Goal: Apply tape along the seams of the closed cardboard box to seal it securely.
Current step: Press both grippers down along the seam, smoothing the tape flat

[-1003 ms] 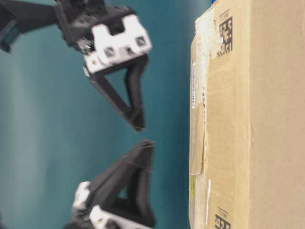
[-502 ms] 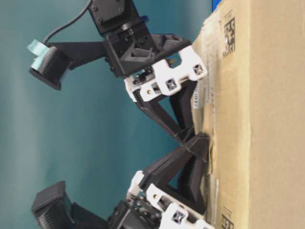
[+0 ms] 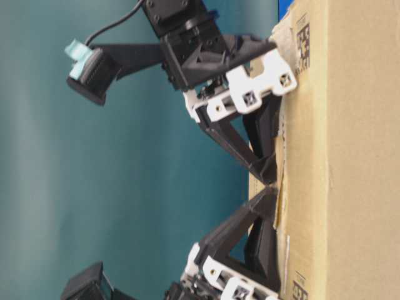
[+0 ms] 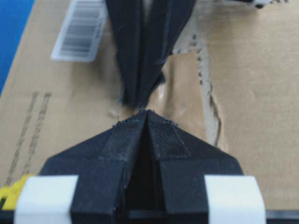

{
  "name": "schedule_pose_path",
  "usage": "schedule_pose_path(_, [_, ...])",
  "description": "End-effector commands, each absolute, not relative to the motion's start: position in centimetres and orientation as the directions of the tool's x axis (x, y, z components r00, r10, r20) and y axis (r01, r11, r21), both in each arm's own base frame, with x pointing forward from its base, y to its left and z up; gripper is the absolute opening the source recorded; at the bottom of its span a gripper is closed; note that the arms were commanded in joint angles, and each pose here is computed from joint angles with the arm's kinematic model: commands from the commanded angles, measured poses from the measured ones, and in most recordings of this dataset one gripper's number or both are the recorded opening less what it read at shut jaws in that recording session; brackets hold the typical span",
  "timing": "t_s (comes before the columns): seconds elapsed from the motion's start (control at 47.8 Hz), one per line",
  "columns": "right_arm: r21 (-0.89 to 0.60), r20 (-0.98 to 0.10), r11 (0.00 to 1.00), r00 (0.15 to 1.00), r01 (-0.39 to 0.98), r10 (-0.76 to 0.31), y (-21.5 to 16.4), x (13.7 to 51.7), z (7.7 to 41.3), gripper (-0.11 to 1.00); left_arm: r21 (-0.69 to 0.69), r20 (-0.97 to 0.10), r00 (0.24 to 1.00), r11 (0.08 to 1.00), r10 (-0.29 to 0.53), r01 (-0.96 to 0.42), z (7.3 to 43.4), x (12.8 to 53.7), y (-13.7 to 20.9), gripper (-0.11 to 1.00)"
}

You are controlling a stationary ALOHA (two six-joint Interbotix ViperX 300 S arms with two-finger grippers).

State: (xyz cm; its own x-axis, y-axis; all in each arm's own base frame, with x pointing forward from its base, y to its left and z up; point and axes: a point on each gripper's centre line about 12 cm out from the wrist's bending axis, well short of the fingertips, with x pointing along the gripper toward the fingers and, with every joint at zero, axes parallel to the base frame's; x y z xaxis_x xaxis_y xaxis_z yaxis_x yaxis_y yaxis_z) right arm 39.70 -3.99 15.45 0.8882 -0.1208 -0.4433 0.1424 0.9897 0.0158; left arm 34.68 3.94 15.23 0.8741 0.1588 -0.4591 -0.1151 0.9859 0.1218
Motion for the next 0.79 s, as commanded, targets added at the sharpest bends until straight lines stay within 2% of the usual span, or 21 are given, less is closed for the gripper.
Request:
schedule_pose_path(0.0, [0.019,-0.464,0.990,0.879,0.138,-0.113,-3.6,38.8,15.2,-0.01,0.098,-0.479,0.859,0.983,0.184,-0.156,14.8,33.3,4.6,0.00])
schedule_pose_path(0.209, [0.025,-0.480,0.989,0.869,0.145,-0.115,-3.5,37.1,14.9,-0.01,0.079,-0.514,0.836,0.981,0.193,-0.178,13.8,30.6,4.4,0.00])
schedule_pose_path(0.46, [0.033,-0.447,0.988,0.887,0.150,-0.120,-3.5,36.5,16.4,-0.01,0.077,-0.497,0.852,0.986,0.166,-0.146,14.4,31.1,3.4,0.00])
schedule_pose_path(0.773, [0.020,-0.274,0.991,0.954,0.132,-0.122,-3.5,36.6,23.1,-0.01,0.107,-0.305,0.947,0.991,0.107,-0.077,21.0,34.0,1.2,0.00])
